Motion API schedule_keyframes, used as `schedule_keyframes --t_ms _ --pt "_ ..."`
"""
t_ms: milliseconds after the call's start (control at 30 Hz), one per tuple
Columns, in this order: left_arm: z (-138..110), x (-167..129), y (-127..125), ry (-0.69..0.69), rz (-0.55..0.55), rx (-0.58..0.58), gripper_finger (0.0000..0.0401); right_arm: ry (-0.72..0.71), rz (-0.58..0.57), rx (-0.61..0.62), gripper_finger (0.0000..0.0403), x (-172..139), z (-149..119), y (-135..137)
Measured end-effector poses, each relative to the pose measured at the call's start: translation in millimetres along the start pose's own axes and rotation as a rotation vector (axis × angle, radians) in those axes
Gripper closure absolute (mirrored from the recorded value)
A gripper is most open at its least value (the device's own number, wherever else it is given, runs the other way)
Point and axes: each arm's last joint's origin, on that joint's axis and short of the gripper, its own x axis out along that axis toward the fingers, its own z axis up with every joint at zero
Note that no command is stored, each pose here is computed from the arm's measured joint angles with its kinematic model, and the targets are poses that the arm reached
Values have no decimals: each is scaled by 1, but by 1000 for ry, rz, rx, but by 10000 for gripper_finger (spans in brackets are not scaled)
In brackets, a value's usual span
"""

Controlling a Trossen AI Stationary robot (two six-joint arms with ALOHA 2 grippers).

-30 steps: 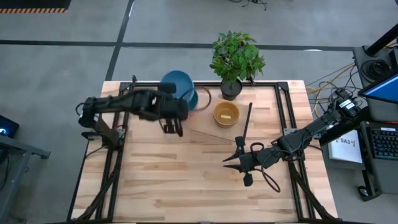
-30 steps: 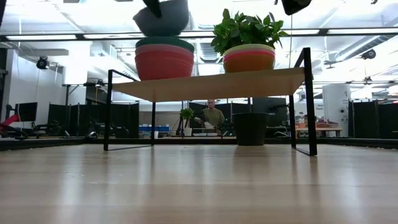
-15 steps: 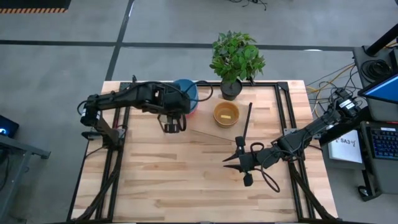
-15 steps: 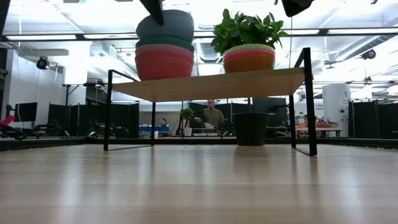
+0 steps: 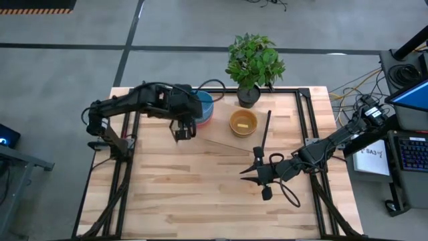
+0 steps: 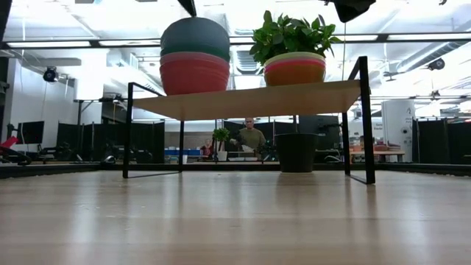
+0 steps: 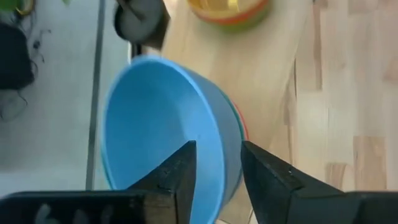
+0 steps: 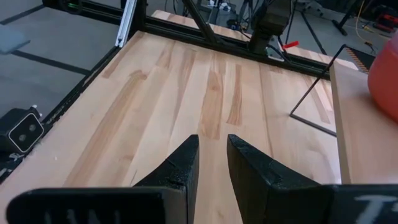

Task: Place and stack bowls onto a shelf
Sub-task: Stack the blue bowl on top of the light blue bowl on the shelf

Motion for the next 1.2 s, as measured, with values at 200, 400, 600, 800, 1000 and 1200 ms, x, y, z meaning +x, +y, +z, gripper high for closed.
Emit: schedule_keyframes --t_ms 200,400,600,800,1000,1200 --pt "9 -18 8 -161 26 -19 297 0 0 -13 330 0 0 0" --pt "9 -12 6 -231 43 -5 349 1 0 -14 330 0 0 0" --pt "-7 11 -4 -299 61 -10 397 1 0 -14 330 0 0 0" --pt "-31 30 -10 -417 98 -55 400 2 0 -11 330 0 0 0" --pt "-53 45 -16 -471 113 -96 401 2 0 -2 330 0 0 0" --pt "-64 62 -23 -430 92 -134 401 -1 0 -2 330 0 0 0"
